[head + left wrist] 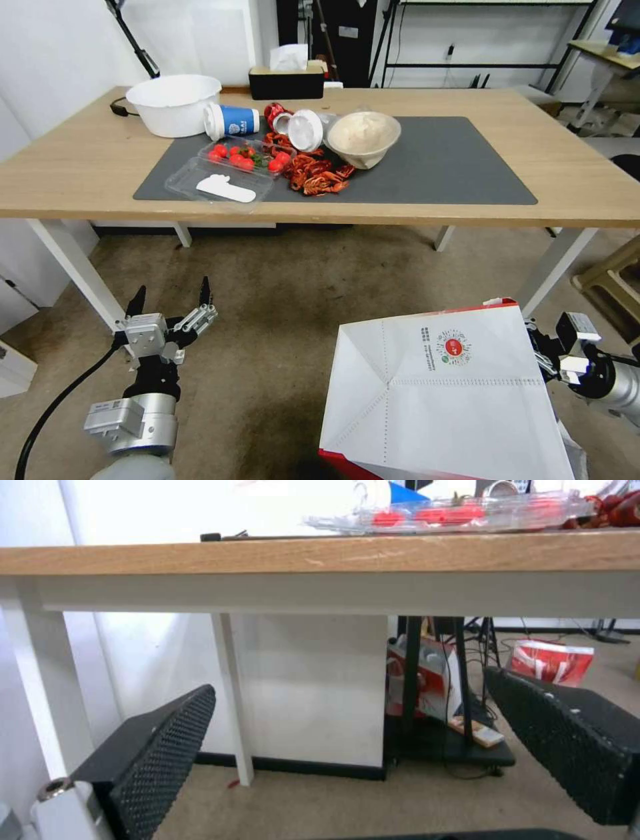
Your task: Pick up the food delivery bag from the floor and place it on the table.
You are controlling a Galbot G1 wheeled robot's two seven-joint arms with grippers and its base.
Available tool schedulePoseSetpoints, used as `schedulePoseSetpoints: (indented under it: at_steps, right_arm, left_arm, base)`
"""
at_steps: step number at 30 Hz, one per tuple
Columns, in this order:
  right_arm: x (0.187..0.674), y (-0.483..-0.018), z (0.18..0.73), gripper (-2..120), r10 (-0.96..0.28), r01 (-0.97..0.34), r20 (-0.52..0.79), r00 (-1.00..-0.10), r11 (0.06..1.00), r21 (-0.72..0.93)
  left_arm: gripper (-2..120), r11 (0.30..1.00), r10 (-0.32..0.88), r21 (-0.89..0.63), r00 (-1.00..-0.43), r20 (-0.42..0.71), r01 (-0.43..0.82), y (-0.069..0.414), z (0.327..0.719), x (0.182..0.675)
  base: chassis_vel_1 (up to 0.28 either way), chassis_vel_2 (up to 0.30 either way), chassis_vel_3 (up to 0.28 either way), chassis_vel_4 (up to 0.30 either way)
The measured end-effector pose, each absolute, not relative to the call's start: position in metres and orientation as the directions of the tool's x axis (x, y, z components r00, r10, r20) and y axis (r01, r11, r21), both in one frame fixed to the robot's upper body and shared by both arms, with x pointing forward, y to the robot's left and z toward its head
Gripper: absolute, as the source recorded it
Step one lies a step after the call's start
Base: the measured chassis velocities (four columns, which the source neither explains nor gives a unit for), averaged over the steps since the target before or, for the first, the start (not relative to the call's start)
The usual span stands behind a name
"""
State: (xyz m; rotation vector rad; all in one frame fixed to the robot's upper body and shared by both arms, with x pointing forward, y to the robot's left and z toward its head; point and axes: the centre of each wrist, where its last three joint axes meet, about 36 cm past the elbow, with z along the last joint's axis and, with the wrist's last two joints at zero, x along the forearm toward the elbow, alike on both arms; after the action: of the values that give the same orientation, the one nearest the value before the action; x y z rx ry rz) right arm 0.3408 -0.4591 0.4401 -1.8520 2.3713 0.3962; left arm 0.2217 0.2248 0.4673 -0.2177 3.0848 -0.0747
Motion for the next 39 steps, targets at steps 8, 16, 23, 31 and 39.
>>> schedulePoseSetpoints:
  at_steps: [8,16,23,31,39]
  right_arm:
    - [0.3417,-0.4573,0.4418,0,-0.937,-0.965,-0.243,-0.25,0.223,0.134]
    - [0.3426,-0.4562,0.4422,0,-0.937,-0.966,-0.245,-0.25,0.223,0.133]
    - [0.3429,-0.4563,0.4428,0,-0.937,-0.966,-0.243,-0.249,0.223,0.132]
    - [0.343,-0.456,0.4427,0,-0.937,-0.966,-0.244,-0.249,0.223,0.132]
    - [0.3413,-0.4536,0.4405,0,-0.935,-0.966,-0.251,-0.25,0.222,0.135]
  left_arm:
    - [100,0.989,-0.141,-0.051,-0.989,-0.046,-0.139,0.2247,0.4679,0.2214]
    - [100,0.989,-0.142,-0.05,-0.989,-0.048,-0.14,0.2246,0.468,0.2214]
    - [100,0.989,-0.141,-0.049,-0.989,-0.048,-0.139,0.2242,0.4679,0.2213]
    - [100,0.989,-0.14,-0.05,-0.989,-0.05,-0.137,0.2236,0.4686,0.221]
    - [100,0.989,-0.14,-0.05,-0.989,-0.05,-0.137,0.2235,0.4685,0.2212]
  base:
    - [0.0,0.0,0.0,0.0]
    - [0.0,0.0,0.0,0.0]
    - [0.0,0.0,0.0,0.0]
    - [0.0,0.0,0.0,0.0]
    - [0.0,0.0,0.0,0.0]
